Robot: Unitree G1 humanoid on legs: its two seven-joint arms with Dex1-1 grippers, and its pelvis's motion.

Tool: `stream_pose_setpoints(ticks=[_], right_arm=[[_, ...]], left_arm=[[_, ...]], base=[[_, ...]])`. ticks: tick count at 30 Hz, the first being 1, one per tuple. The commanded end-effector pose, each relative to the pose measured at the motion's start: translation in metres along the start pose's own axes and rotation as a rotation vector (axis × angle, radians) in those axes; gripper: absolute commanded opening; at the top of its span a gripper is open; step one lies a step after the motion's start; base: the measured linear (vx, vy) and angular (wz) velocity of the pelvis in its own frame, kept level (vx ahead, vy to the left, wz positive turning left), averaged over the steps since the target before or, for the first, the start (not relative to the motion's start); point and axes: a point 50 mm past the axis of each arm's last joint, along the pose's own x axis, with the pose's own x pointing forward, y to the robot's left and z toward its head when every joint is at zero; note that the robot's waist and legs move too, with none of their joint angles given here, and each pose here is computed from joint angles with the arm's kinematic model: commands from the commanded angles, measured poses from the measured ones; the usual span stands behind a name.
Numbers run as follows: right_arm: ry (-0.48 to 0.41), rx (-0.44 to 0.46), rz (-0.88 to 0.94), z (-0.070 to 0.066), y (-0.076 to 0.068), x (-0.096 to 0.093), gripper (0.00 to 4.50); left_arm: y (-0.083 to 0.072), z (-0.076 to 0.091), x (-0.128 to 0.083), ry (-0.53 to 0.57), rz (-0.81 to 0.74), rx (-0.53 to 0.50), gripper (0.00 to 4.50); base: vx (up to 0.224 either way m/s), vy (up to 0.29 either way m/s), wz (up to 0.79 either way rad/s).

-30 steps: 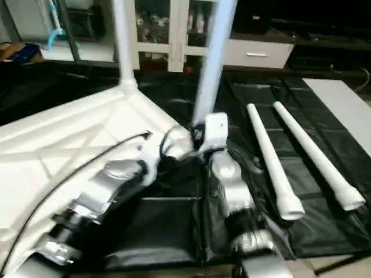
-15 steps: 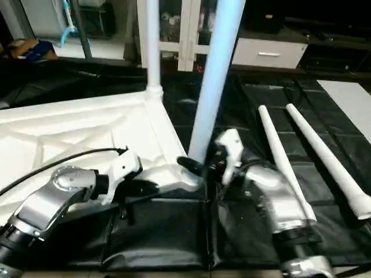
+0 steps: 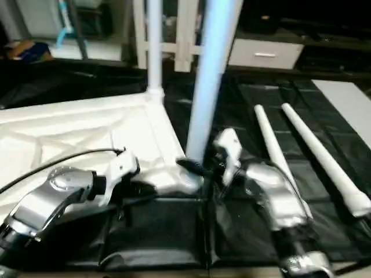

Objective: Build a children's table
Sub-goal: Rotate leg to tighten

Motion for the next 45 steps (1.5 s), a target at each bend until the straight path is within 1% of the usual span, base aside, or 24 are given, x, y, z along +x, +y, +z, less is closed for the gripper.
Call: stream_pose_setpoints(ticks=[1,2,3,5,6,7,10,11,12,13,15,17,19,20,21,22,23,25,27,28,35,40,44,45], right_arm=[[0.151,0.05,-0.463,-0.026,-0.036,-0.017,1.95],[0.179,0.066,-0.592,-0.031,-0.042,-0.018,1.92],[0.235,0.113,-0.858,-0.043,-0.05,-0.024,1.89],[0.252,0.131,-0.945,-0.047,-0.051,-0.027,1.87],[0.258,0.138,-1.061,-0.054,-0.045,-0.019,1.87],[0.256,0.131,-1.08,-0.055,-0.041,-0.014,1.86],[0.234,0.072,-1.029,-0.053,-0.023,0.017,1.86],[0.207,0.072,-0.957,-0.049,-0.013,0.037,1.86],[0.207,0.073,-0.955,-0.049,-0.013,0.038,1.86],[0.164,0.082,-0.94,-0.043,-0.012,0.042,1.86],[-0.003,0.112,-0.834,-0.022,-0.013,0.048,1.86],[-0.052,0.085,-0.774,-0.016,-0.01,0.049,2.42],[-0.088,0.045,-0.743,-0.009,-0.009,0.045,2.56],[-0.106,0.046,-0.731,-0.007,-0.011,0.038,2.58],[-0.116,0.052,-0.728,-0.005,-0.012,0.033,2.82],[-0.116,0.052,-0.728,-0.005,-0.012,0.033,2.82],[-0.128,0.085,-0.64,-0.005,-0.01,0.03,2.94],[-0.085,0.049,-0.357,-0.005,0.0,0.016,3.11],[-0.046,0.034,-0.186,-0.007,0.005,0.001,3.34],[-0.041,0.023,-0.143,-0.005,0.004,-0.008,3.34],[-0.02,-0.008,-0.014,0.002,-0.001,-0.034,3.34],[0.007,-0.014,0.067,0.005,-0.002,-0.042,3.34],[0.03,-0.022,0.104,0.006,-0.003,-0.044,3.02],[0.024,0.005,0.083,0.006,-0.006,-0.043,2.97]], left_arm=[[-0.004,0.006,0.012,-0.002,0.006,-0.023,0.0],[0.001,0.007,0.016,0.011,0.066,-0.037,0.0],[0.014,0.01,0.025,0.032,0.252,-0.109,0.0],[0.018,0.011,0.028,0.04,0.313,-0.139,0.0],[0.023,0.02,0.039,0.02,0.41,-0.168,0.0],[0.023,0.023,0.043,0.012,0.431,-0.172,0.0],[0.023,0.037,0.057,-0.029,0.504,-0.158,0.0],[0.02,0.045,0.063,-0.048,0.514,-0.14,0.0],[0.02,0.045,0.064,-0.048,0.514,-0.139,0.0],[0.02,0.048,0.064,-0.059,0.512,-0.133,0.0],[0.022,0.048,0.06,-0.068,0.504,-0.118,0.0],[0.022,0.046,0.056,-0.06,0.479,-0.097,0.0],[0.02,0.042,0.052,-0.061,0.421,-0.071,0.0],[0.013,0.037,0.049,-0.048,0.325,-0.041,0.0],[0.008,0.033,0.046,-0.036,0.259,-0.023,0.0],[0.008,0.033,0.046,-0.036,0.259,-0.023,0.0],[0.0,0.028,0.041,-0.035,0.164,0.003,0.0],[-0.015,0.018,0.026,-0.048,-0.024,0.035,0.0],[-0.023,0.011,0.014,-0.042,-0.13,0.044,0.0],[-0.024,0.008,0.009,-0.02,-0.153,0.036,0.0],[-0.018,0.003,-0.002,0.005,-0.155,0.037,0.0],[-0.017,0.003,-0.006,0.0,-0.161,0.042,0.0],[-0.017,0.004,-0.006,-0.006,-0.164,0.038,0.0],[-0.017,0.004,-0.006,-0.006,-0.166,0.037,0.0]], base=[[0.0,0.0,0.0],[0.0,0.0,0.0],[0.0,0.0,0.0],[0.0,0.0,0.0],[0.0,0.0,0.0],[0.0,0.0,0.0],[0.0,0.0,0.0],[0.0,0.0,0.0],[0.0,0.0,0.0],[0.0,0.0,0.0],[0.0,0.0,0.0],[0.0,0.0,0.0],[0.0,0.0,0.0],[0.0,0.0,0.0],[0.0,0.0,0.0],[0.0,0.0,0.0],[0.0,0.0,0.0],[0.0,0.0,0.0],[0.0,0.0,0.0],[0.0,0.0,0.0],[0.0,0.0,0.0],[0.0,0.0,0.0],[0.0,0.0,0.0],[0.0,0.0,0.0]])
